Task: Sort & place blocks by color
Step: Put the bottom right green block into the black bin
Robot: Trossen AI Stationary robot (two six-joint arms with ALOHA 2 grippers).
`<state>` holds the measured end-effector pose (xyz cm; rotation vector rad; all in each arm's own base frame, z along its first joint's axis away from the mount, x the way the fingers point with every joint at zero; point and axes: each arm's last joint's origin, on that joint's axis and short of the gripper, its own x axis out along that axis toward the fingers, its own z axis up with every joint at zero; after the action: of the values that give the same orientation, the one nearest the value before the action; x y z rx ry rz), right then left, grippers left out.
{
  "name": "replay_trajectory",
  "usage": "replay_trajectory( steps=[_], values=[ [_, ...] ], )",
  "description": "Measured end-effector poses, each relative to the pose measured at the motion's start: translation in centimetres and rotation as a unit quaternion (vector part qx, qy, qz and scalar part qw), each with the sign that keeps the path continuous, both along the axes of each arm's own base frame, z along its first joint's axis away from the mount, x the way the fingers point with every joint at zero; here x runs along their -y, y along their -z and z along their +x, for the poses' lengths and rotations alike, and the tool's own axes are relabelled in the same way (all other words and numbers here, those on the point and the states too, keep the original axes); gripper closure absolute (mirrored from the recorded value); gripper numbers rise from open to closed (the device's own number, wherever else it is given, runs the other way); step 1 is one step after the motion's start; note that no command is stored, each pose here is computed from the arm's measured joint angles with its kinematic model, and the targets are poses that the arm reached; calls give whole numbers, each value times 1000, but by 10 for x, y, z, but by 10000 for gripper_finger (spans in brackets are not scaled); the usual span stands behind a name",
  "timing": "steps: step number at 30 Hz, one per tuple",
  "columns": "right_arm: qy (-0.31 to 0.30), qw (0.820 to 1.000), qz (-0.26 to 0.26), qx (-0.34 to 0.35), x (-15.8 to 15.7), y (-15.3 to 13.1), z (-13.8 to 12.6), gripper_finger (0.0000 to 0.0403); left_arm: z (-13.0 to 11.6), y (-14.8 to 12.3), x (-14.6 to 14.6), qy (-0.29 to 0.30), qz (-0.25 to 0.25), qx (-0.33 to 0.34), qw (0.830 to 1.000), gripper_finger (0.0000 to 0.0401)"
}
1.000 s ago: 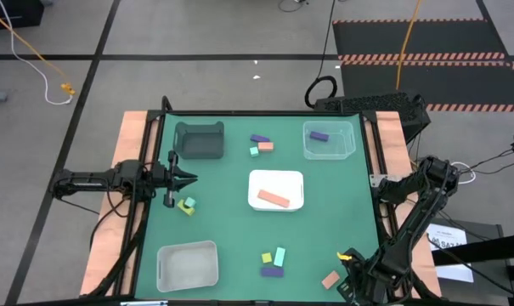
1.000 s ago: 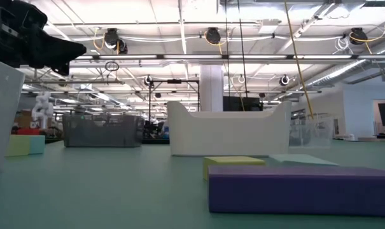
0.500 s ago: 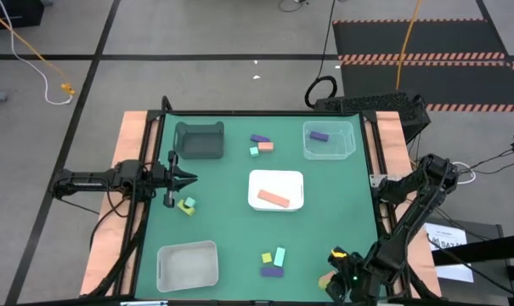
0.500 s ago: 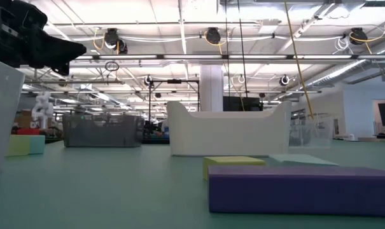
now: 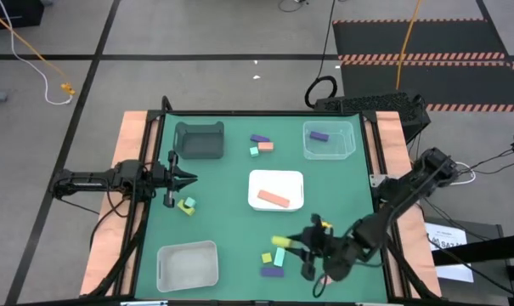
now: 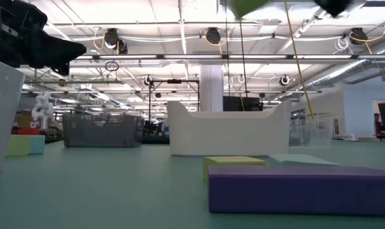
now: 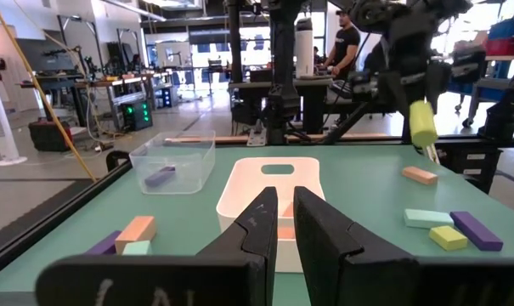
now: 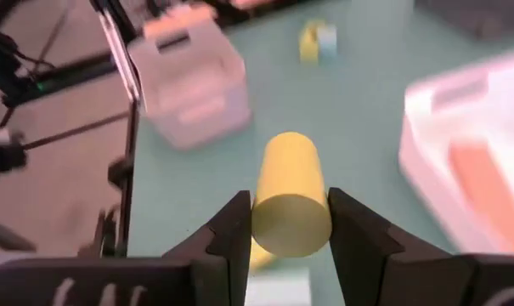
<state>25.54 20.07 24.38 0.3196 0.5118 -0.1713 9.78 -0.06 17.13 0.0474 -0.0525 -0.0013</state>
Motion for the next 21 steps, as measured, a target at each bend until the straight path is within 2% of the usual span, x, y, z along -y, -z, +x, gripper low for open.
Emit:
replay_trajectory(
  steps=[5,10,14,21],
  values=[
    [-24,996,-61,59,13,-13,22,288,0,0,0,0,0,0,1000,354],
    [-27,991,-111,76,27,-19,34,291,0,0,0,0,0,0,1000,354],
    [-11,990,-118,80,38,-20,41,291,0,-1,0,0,0,3,1000,354],
    [14,989,-124,75,55,-20,49,287,-1,-10,0,-1,9,54,999,354]
  ],
)
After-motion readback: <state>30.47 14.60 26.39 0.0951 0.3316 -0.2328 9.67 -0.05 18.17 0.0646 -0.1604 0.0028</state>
